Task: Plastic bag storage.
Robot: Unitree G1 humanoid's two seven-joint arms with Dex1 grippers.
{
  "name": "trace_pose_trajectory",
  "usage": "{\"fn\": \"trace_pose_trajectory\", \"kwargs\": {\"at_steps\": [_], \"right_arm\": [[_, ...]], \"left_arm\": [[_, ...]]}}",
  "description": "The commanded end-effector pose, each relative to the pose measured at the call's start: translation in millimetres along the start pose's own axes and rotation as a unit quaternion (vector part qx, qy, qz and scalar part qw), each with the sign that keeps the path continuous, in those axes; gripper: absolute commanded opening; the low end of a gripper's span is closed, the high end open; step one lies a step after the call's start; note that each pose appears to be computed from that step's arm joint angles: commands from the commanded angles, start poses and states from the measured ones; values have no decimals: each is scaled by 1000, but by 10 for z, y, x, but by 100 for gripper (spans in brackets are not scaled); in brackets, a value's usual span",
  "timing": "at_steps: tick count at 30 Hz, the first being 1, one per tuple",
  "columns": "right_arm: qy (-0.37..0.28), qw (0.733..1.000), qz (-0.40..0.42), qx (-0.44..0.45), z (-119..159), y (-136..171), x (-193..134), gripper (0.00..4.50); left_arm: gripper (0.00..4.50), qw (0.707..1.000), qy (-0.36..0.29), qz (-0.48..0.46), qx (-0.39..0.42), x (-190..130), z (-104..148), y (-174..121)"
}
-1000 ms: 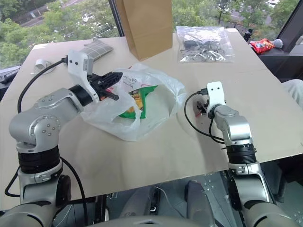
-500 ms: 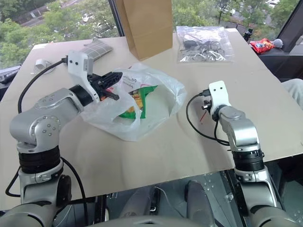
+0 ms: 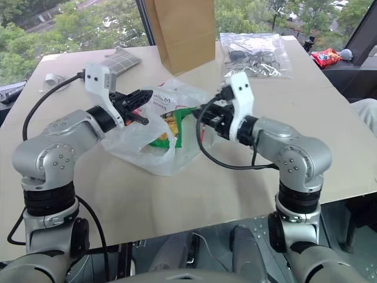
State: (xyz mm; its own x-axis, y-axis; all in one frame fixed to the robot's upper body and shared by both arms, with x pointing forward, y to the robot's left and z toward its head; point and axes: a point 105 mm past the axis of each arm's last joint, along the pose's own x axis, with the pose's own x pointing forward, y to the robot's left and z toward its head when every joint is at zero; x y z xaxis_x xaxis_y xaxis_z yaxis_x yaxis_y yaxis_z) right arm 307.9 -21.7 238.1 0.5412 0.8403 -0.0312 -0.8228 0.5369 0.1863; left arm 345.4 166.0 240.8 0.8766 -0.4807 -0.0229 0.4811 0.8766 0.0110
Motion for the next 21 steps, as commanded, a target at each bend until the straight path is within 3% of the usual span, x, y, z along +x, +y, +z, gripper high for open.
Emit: {"fn": "trace_pose_trajectory", "kwargs": {"at_steps": [1,8,14,21], "right_arm": [[17,1000,14,-19,-27,47,181,114],[53,998,-29,11,-336,-296,531,114],[38,998,-44,-2,-297,-401,925,114],[19,990,-121,-64,-156,-762,1086,114]], "left_arm": [[0,999,-45,-21,22,-122,277,-86],[0,993,-59,-104,4,-312,351,-390],[0,993,-54,-105,0,-385,327,-420],[0,996,-51,-77,0,-407,300,-331]]}}
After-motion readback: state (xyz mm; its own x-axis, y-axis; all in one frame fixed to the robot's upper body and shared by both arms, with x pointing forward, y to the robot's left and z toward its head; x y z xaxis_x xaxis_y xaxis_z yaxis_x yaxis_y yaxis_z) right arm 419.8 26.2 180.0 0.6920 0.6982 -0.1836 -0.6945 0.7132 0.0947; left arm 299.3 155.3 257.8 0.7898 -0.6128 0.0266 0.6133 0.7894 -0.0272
